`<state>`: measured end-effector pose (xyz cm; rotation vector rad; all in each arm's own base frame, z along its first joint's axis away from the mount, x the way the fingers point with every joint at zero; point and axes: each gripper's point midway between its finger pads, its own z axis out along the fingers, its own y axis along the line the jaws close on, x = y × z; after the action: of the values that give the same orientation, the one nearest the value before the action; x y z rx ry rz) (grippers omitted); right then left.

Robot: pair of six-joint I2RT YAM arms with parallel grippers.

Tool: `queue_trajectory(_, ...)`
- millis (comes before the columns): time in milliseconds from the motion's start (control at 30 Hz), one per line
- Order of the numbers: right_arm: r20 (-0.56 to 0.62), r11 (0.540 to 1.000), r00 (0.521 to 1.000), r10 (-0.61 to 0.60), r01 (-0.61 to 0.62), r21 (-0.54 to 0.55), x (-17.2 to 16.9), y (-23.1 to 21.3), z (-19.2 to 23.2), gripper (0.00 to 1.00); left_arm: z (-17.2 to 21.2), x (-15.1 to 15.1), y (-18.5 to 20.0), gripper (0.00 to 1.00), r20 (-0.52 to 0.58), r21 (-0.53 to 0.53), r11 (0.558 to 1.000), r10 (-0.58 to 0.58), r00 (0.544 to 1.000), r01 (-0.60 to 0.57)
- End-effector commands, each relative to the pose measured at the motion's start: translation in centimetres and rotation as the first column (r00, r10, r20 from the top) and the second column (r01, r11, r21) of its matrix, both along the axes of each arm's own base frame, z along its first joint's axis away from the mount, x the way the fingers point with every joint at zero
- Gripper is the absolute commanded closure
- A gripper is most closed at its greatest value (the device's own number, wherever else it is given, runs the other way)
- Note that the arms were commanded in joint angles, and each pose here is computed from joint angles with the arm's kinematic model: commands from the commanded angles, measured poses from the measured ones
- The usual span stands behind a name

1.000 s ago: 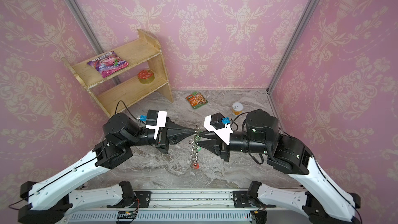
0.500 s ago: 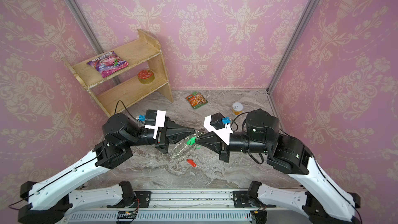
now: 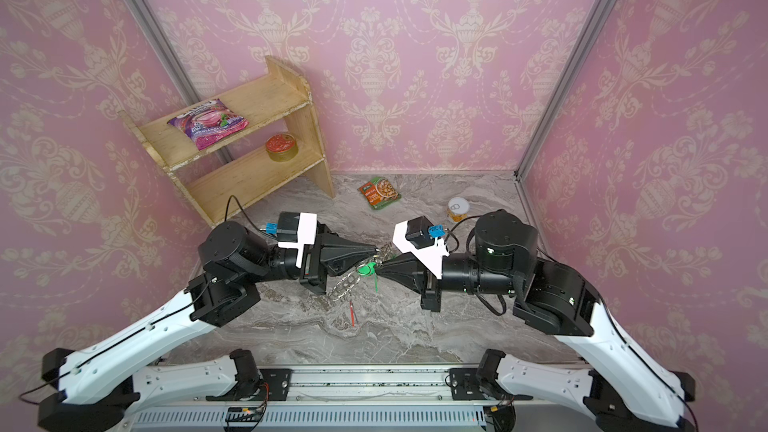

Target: Put the keys on the keyring

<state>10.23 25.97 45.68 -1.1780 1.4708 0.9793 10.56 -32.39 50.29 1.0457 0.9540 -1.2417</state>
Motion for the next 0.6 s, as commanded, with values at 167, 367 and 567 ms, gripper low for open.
queue_trajectory(167, -0.054, 0.999, 0.997, 0.046, -0.045, 0.011, 0.4, 2.0, -0.7, 1.0, 1.7, 0.2, 0.2, 1.0, -0.008, -0.105, 0.994, -0.01, 1.0, 0.009)
queue_trajectory(367, -0.058, 0.998, 0.997, 0.06, -0.06, 0.003, 0.5, 2.5, -0.6, 1.0, 1.5, 0.1, -0.1, 1.0, -0.019, -0.11, 0.993, -0.032, 0.999, 0.03)
queue_trajectory(567, -0.032, 1.0, 0.999, 0.007, -0.007, -0.01, 0.8, 1.4, -0.5, 0.95, 1.3, 0.0, 0.2, 1.0, -0.012, -0.101, 0.995, -0.026, 1.0, 0.024)
